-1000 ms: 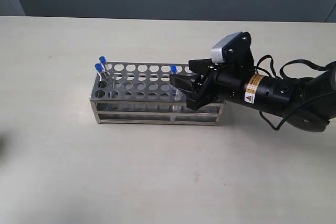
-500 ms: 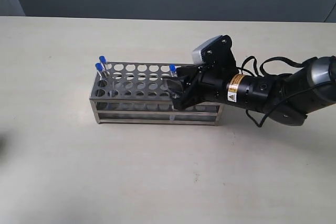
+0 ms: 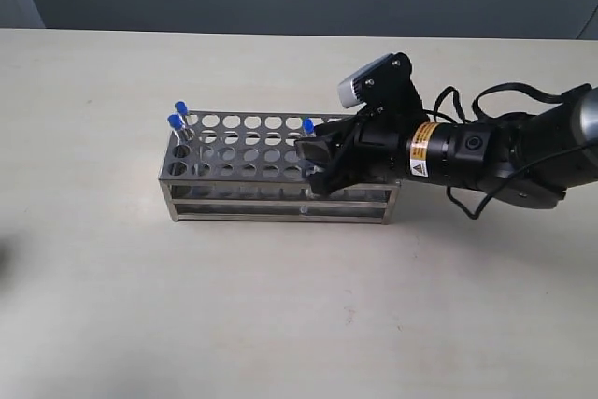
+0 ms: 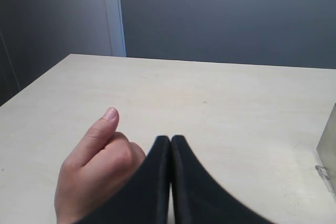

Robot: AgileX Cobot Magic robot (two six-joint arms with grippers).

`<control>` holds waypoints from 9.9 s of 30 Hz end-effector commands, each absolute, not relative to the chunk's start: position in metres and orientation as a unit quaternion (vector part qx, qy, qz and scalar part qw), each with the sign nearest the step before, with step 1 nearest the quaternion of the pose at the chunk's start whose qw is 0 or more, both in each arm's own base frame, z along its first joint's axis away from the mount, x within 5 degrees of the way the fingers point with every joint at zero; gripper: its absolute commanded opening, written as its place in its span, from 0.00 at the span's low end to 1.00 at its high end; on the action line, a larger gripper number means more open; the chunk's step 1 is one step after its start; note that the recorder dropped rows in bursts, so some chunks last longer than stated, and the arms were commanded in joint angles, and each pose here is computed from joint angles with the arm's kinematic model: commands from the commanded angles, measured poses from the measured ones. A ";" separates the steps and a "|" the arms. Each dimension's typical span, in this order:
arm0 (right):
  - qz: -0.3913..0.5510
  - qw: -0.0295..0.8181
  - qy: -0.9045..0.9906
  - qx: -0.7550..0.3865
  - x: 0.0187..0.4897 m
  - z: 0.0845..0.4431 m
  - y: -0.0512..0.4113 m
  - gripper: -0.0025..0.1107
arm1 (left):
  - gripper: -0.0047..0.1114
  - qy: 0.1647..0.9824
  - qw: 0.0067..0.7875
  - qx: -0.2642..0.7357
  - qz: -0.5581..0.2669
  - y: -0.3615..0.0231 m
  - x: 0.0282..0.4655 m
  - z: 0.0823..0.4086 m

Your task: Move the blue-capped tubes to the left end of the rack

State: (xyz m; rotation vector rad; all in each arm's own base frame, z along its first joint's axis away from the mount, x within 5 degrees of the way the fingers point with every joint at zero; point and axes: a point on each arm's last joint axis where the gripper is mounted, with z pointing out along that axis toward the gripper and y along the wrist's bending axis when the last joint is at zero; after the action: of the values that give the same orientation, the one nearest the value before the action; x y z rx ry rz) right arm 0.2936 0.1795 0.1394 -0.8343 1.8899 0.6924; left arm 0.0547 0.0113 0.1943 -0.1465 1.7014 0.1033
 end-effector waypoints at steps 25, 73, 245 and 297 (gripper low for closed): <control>0.282 0.528 0.698 -0.393 0.281 0.195 0.184 0.02 | 0.04 0.751 0.656 -0.063 0.041 0.011 0.055 0.193; 0.343 0.533 0.599 -0.489 0.311 0.224 0.292 0.01 | 0.04 0.751 0.656 -0.063 0.041 0.011 0.055 0.193; 0.336 0.464 0.669 -0.473 0.305 0.185 0.309 0.02 | 0.04 0.751 0.656 -0.062 0.042 0.011 0.055 0.193; 0.113 0.591 0.793 -0.095 0.165 0.381 0.093 0.02 | 0.04 0.751 0.656 -0.063 0.041 0.011 0.055 0.193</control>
State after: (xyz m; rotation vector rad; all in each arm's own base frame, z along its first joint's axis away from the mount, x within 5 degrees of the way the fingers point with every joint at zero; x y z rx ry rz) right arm 0.1731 0.1086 0.3818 -0.3583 1.7647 0.2675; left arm 0.0547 0.0113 0.1943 -0.1465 1.7014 0.1033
